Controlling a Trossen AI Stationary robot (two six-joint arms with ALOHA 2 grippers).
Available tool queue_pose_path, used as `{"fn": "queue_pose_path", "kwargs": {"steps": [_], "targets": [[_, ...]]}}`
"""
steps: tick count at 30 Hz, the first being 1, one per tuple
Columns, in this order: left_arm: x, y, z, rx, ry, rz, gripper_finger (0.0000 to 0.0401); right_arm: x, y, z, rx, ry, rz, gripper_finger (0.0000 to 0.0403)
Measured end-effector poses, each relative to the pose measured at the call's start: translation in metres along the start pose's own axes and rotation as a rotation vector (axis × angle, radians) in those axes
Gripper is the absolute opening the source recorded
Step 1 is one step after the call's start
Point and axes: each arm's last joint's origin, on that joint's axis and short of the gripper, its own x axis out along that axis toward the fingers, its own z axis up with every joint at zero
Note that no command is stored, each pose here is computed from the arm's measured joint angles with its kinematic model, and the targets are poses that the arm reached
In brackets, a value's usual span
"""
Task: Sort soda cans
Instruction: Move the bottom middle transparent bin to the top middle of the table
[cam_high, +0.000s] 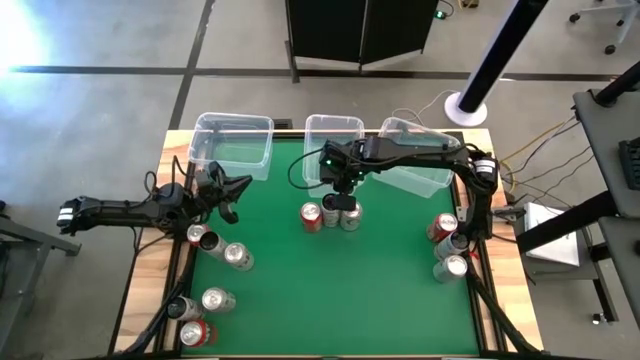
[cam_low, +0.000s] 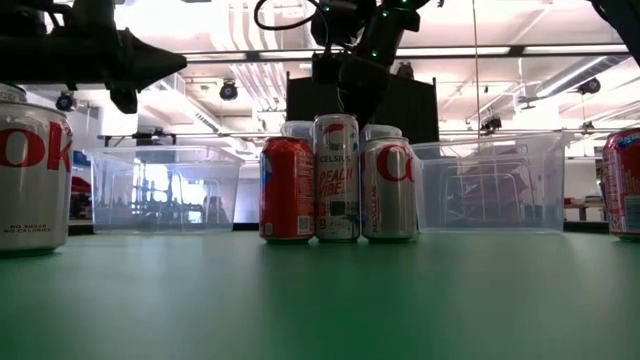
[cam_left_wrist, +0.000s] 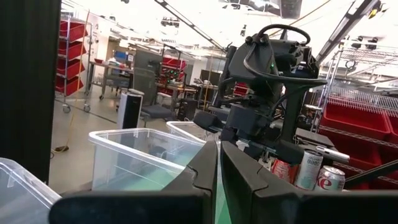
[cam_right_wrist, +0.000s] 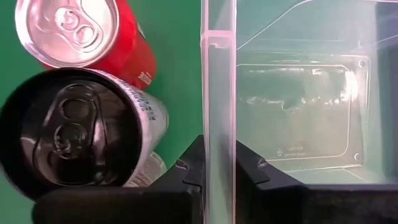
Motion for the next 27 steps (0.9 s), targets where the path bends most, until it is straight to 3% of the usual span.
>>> {"fn": "queue_pose_path", "kwargs": {"steps": [22,27], "targets": [[0.0000,0.0000,0.0000,0.004,0.000,0.000,0.0004,0.0043,0.0043,0.0017,-0.009,-0.027,0.017,0.0029],[0.0000,0.0000,0.0001,0.004,-0.001,0.000,0.0004,0.0046,0.0033,0.0028,0.015,-0.037,-0.007,0.0056]]}}
